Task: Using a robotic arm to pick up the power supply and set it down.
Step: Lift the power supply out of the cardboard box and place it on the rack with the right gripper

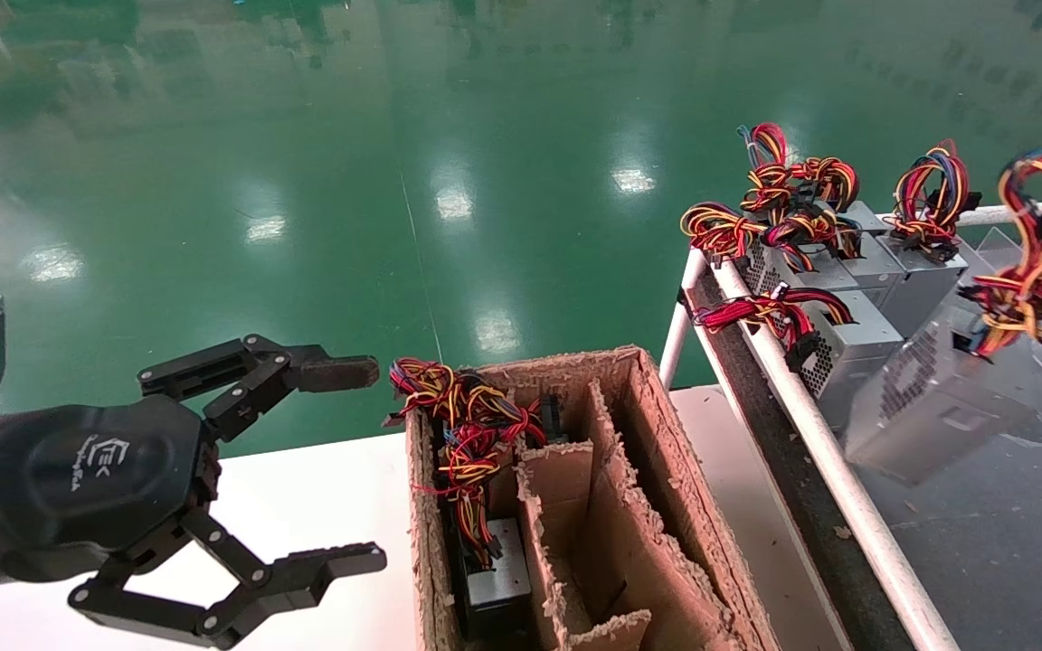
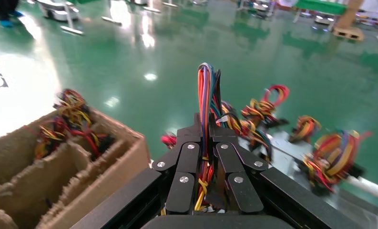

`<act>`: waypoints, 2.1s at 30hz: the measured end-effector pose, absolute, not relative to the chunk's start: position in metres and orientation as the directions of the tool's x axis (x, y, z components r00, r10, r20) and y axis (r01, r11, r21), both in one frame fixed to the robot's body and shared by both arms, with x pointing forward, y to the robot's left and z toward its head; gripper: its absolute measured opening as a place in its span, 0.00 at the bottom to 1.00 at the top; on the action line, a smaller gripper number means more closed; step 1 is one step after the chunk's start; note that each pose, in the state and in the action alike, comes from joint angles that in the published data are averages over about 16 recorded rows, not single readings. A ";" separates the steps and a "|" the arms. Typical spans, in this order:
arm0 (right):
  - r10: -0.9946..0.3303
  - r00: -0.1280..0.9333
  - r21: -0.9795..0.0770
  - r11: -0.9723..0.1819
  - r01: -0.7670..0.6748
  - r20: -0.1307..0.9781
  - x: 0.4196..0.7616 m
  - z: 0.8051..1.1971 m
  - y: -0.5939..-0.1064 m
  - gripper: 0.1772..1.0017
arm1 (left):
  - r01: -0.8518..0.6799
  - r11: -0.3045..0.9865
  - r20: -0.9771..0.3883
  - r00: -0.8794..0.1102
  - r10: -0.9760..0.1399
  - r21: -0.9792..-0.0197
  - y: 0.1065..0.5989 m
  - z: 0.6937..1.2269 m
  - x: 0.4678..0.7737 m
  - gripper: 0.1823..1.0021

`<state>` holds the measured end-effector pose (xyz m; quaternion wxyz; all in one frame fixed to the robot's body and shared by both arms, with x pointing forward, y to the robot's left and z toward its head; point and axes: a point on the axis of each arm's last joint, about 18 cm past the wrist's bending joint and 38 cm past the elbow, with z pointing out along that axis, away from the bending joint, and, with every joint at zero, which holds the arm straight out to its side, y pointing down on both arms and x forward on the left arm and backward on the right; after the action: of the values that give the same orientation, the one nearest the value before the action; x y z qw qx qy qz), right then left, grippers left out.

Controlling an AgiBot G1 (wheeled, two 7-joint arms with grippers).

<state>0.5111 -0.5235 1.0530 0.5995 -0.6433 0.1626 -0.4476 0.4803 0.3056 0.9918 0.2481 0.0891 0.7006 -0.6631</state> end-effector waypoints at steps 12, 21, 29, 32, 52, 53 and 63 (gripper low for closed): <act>-0.796 0.460 -0.917 -0.302 0.262 0.394 0.532 1.044 -0.544 0.04 | 0.454 0.105 -0.466 -0.861 -0.204 -0.885 0.306 0.992 0.480 1.00; -0.831 0.385 -0.914 -0.331 0.235 0.401 0.565 1.049 -0.544 0.04 | 0.454 0.105 -0.466 -0.861 -0.204 -0.885 0.306 0.992 0.480 1.00; -0.852 0.330 -0.911 -0.352 0.214 0.407 0.596 1.055 -0.536 0.04 | 0.454 0.105 -0.466 -0.861 -0.204 -0.885 0.306 0.992 0.480 1.00; -0.850 0.326 -0.909 -0.361 0.210 0.413 0.605 1.057 -0.530 0.04 | 0.454 0.105 -0.466 -0.861 -0.204 -0.885 0.306 0.992 0.480 1.00; -0.830 0.344 -0.898 -0.389 0.207 0.439 0.635 1.064 -0.497 0.04 | 0.454 0.105 -0.466 -0.861 -0.204 -0.885 0.306 0.992 0.480 1.00; -0.831 0.343 -0.898 -0.388 0.207 0.438 0.636 1.064 -0.496 0.04 | 0.454 0.105 -0.466 -0.861 -0.204 -0.885 0.306 0.992 0.480 1.00; -0.835 0.338 -0.899 -0.383 0.212 0.435 0.641 1.067 -0.492 0.04 | 0.454 0.105 -0.466 -0.861 -0.204 -0.885 0.306 0.992 0.480 1.00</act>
<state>0.6406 -0.4923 1.0671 0.5007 -0.6469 0.2407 -0.5223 0.4803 0.3056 0.9918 0.2481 0.0891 0.7006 -0.6631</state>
